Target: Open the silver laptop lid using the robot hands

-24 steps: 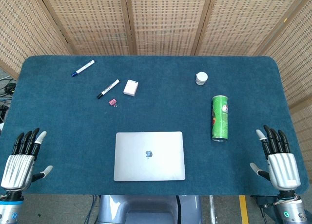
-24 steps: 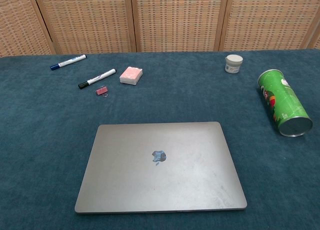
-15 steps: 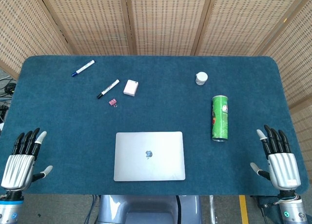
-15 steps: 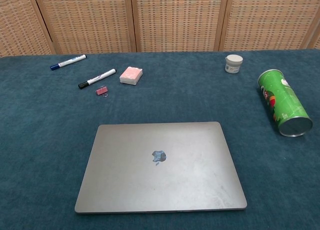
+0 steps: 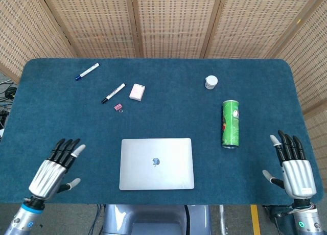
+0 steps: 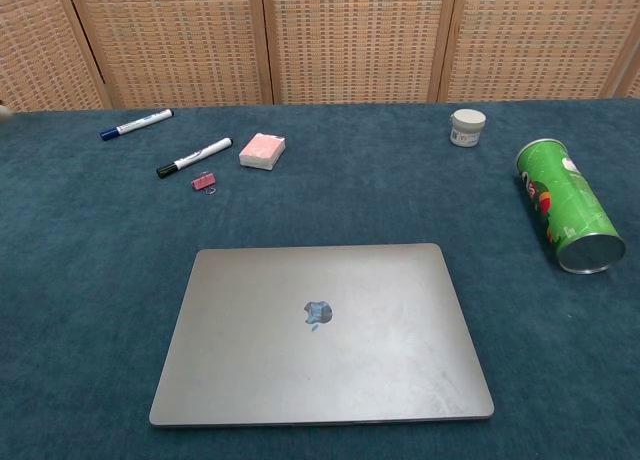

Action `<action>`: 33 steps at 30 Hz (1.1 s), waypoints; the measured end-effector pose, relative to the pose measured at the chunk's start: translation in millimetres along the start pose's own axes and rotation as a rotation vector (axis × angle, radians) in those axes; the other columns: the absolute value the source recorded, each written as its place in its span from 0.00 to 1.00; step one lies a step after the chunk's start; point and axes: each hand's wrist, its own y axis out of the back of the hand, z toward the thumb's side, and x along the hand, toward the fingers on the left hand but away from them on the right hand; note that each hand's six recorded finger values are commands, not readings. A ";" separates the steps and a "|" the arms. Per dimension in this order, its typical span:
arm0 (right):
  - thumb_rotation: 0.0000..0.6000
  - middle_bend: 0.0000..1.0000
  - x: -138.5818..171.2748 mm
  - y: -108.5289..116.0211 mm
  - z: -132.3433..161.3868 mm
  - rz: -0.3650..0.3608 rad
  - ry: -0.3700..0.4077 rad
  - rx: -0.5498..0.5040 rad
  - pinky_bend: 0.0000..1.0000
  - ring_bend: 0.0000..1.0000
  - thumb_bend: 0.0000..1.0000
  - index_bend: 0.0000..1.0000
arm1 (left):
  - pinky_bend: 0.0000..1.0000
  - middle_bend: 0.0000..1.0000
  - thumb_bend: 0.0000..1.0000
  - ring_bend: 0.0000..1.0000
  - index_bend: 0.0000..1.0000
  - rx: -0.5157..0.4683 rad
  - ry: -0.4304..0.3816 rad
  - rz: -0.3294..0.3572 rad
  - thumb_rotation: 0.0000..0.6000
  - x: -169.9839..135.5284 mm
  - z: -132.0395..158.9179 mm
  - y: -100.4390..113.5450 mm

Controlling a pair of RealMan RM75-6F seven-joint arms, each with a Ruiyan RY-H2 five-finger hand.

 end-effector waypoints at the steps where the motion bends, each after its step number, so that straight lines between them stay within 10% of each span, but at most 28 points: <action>1: 1.00 0.00 0.1 -0.1 0.2 0.001 0.000 0.000 0.00 0.00 0.00 0.01 | 0.00 0.00 0.10 0.00 0.00 0.000 -0.058 -0.009 1.00 7.1 10.2 -3.3; 7: 1.00 0.00 -0.2 -1.1 -1.5 0.006 -0.006 -0.004 0.00 0.00 0.00 0.01 | 0.00 0.00 0.10 0.00 0.00 -0.024 -0.392 -0.067 1.00 42.4 72.6 -35.8; 13: 1.00 0.00 0.0 -0.2 -3.7 0.006 -0.010 -0.013 0.00 0.00 0.00 0.01 | 0.00 0.00 0.10 0.00 0.00 0.007 -0.538 -0.127 1.00 64.3 117.6 -71.2; 33: 1.00 0.00 -3.1 -2.5 -10.6 0.019 -0.027 -0.024 0.00 0.00 0.00 0.01 | 0.00 0.00 0.10 0.00 0.00 0.067 -0.570 -0.232 1.00 108.0 176.5 -129.2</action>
